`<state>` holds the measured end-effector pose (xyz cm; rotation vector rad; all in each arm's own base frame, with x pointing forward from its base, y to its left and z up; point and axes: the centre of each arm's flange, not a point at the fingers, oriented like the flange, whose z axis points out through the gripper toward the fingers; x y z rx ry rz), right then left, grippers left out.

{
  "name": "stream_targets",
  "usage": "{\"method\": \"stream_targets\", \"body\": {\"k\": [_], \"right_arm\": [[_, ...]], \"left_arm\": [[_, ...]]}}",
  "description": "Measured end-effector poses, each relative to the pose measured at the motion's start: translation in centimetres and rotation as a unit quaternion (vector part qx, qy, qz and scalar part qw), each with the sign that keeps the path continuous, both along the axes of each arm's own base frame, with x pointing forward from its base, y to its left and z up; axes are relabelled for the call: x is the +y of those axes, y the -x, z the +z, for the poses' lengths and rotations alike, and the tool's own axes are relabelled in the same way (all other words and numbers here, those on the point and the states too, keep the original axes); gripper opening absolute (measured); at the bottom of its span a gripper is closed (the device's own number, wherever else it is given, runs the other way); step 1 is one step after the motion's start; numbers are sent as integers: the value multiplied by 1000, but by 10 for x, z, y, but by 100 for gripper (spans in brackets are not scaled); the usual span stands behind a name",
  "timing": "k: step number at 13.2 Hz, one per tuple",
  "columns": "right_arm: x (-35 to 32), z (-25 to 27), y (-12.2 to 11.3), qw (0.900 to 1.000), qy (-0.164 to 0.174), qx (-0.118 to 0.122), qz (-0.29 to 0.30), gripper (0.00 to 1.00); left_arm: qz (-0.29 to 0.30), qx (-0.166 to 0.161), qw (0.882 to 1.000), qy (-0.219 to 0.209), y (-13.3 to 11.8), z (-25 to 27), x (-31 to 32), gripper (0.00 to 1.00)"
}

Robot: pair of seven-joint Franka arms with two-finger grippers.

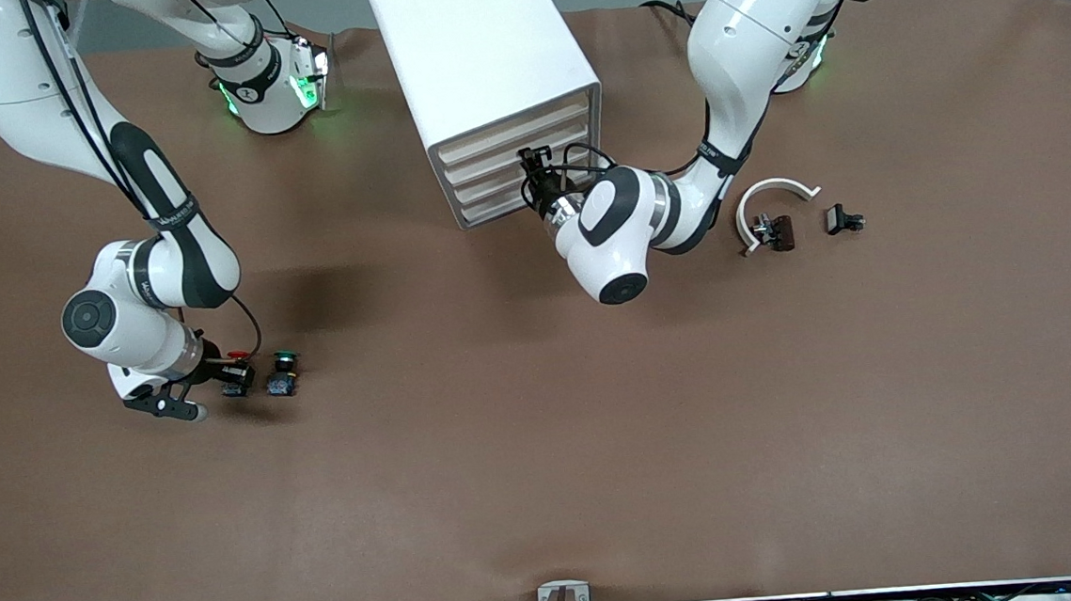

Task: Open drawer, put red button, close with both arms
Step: 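Pull the drawer open with the left gripper while the right gripper lifts the button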

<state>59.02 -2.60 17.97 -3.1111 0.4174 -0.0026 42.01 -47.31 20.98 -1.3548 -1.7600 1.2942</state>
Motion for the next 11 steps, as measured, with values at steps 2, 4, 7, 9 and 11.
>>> {"method": "stream_targets", "body": {"k": [2,4,7,9,11], "right_arm": [[0,0,0,1000,0,0,0,40],[1,0,-1,1000,0,2,0,40],[6,15,-6,999,-3,35,-13,40],[20,49,-14,997,-2,61,-41,40],[57,99,-13,993,5,80,-86,40]], "left_arm": [[5,-1,1000,-1,-4,0,4,15],[25,-6,1000,0,-25,3,18,15],[59,-15,998,3,-60,6,46,14],[61,-17,998,6,-64,5,46,14],[65,-22,998,11,-72,6,45,14]]}}
